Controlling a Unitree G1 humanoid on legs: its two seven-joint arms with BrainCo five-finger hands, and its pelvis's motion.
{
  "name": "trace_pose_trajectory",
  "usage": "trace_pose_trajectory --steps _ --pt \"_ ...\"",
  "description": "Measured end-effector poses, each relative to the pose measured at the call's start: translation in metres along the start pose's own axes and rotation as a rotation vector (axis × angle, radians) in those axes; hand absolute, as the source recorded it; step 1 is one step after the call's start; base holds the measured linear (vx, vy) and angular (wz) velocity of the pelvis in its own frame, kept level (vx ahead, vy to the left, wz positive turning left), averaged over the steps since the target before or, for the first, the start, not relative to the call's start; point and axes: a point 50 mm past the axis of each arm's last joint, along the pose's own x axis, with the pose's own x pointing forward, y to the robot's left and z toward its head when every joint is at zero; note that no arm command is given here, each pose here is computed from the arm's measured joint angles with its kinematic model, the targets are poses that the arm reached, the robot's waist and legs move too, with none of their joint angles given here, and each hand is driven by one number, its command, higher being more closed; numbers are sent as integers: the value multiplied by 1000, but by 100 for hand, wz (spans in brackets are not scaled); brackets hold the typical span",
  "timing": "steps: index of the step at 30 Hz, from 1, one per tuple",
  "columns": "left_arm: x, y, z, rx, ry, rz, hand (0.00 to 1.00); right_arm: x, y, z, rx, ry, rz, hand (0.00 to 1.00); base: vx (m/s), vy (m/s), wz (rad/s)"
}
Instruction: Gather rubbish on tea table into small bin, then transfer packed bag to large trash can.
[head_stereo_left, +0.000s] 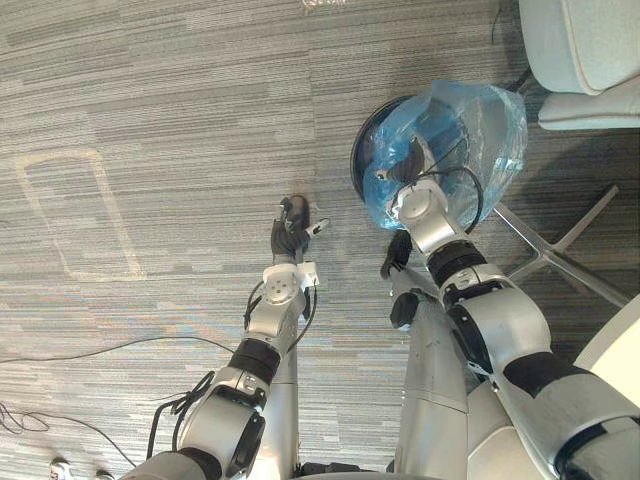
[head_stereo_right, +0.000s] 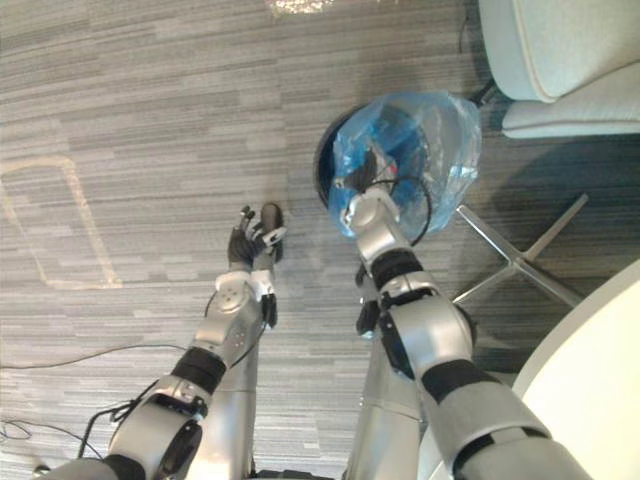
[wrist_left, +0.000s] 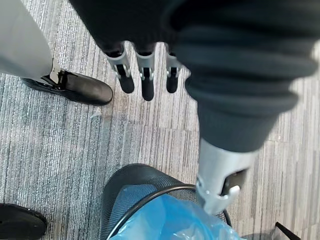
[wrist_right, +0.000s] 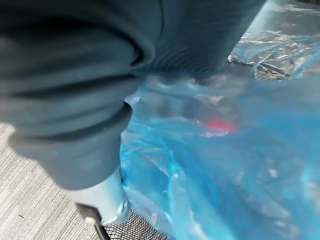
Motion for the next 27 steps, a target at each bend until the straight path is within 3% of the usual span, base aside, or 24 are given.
trace_pose_trajectory --steps 12,27 --pt "2 7 2 -26 0 33 0 -10 16 -11 61 18 37 100 -11 -36 -1" --pt "7 12 9 -40 -14 56 0 -30 18 -23 330 -8 2 100 -15 -33 -7"
